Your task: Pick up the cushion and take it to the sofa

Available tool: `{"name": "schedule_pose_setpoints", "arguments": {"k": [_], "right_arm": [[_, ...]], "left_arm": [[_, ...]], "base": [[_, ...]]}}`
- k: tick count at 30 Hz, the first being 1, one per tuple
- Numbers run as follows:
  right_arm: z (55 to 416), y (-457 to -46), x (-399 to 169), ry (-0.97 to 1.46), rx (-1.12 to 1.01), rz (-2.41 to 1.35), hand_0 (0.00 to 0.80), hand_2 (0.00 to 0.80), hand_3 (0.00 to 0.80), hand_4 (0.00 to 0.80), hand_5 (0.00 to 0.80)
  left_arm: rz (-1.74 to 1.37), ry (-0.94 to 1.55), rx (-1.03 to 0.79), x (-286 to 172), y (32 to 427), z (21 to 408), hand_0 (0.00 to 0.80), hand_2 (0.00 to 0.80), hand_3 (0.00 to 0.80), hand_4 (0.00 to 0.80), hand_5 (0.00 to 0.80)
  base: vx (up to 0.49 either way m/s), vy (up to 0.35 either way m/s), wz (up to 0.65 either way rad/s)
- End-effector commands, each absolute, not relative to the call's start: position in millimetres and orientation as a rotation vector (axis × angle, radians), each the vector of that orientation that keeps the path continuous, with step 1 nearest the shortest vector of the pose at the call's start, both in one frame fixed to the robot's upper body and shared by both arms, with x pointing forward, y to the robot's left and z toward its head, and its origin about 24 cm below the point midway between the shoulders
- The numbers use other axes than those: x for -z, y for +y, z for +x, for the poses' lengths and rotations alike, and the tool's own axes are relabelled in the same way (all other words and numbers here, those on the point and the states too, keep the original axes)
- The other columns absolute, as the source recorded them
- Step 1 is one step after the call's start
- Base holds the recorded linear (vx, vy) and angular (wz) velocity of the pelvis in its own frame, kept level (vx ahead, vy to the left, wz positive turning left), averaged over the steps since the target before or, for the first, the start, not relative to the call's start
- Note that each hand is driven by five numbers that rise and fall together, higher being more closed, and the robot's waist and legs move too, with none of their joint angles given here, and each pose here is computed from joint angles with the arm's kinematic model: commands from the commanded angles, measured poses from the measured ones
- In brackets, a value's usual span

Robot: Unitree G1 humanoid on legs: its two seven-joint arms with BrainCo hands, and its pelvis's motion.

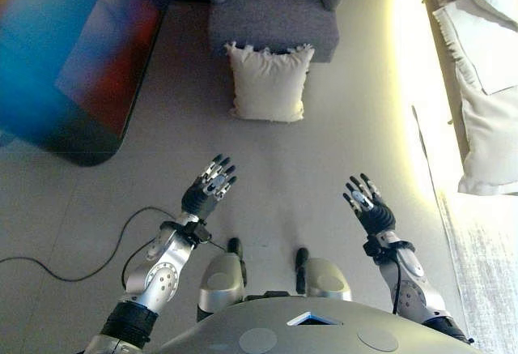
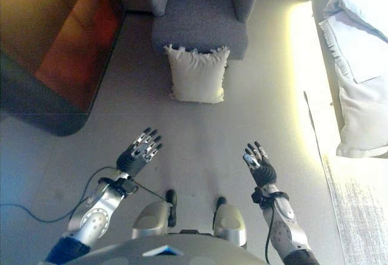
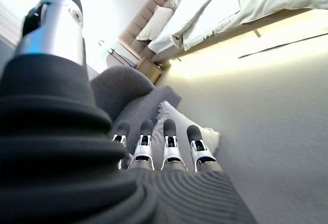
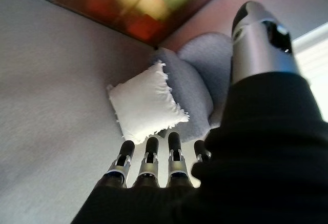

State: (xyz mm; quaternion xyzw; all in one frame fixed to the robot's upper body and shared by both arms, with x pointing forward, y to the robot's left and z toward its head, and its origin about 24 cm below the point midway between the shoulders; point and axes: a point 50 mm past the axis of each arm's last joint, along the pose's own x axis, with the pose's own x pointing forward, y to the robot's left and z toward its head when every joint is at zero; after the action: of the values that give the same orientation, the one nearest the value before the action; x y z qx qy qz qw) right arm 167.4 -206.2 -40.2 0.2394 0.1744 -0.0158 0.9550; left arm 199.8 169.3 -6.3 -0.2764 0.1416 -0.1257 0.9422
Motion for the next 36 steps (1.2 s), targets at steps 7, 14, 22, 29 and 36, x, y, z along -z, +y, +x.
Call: {"name": "schedule_pose_setpoints", "arguments": {"k": [7,14,22,29,36], "right_arm": [[172,-196,28,0.266,0.055,0.520,0.000,0.000,0.000,0.000,0.000],[160,-201,35,0.269,0.059,0.508,0.000,0.000,0.000,0.000,0.000],[171,-205,31,0.269,0.061,0.503,0.000,0.000,0.000,0.000,0.000],[162,-202,40,0.302,0.064,0.500,0.000,0.000,0.000,0.000,0.000],[162,-201,39,0.347,0.015,0.481,0.000,0.000,0.000,0.000,0.000]], "left_arm": [[-0.493,0.234,0.255,-2,181,197,0.000,0.000,0.000,0.000,0.000],[-0.462,0.216,0.243,-9,186,206,0.000,0.000,0.000,0.000,0.000],[-0.482,0.253,0.266,-5,176,205,0.000,0.000,0.000,0.000,0.000],[-0.480,0.324,0.276,8,175,193,0.000,0.000,0.000,0.000,0.000],[-0.393,0.293,0.248,9,180,187,0.000,0.000,0.000,0.000,0.000]], "base": [[0.211,0.249,-0.19],[0.200,0.002,0.04],[0.286,-0.134,0.05],[0.350,-0.157,0.45],[0.363,-0.201,0.01]]}}
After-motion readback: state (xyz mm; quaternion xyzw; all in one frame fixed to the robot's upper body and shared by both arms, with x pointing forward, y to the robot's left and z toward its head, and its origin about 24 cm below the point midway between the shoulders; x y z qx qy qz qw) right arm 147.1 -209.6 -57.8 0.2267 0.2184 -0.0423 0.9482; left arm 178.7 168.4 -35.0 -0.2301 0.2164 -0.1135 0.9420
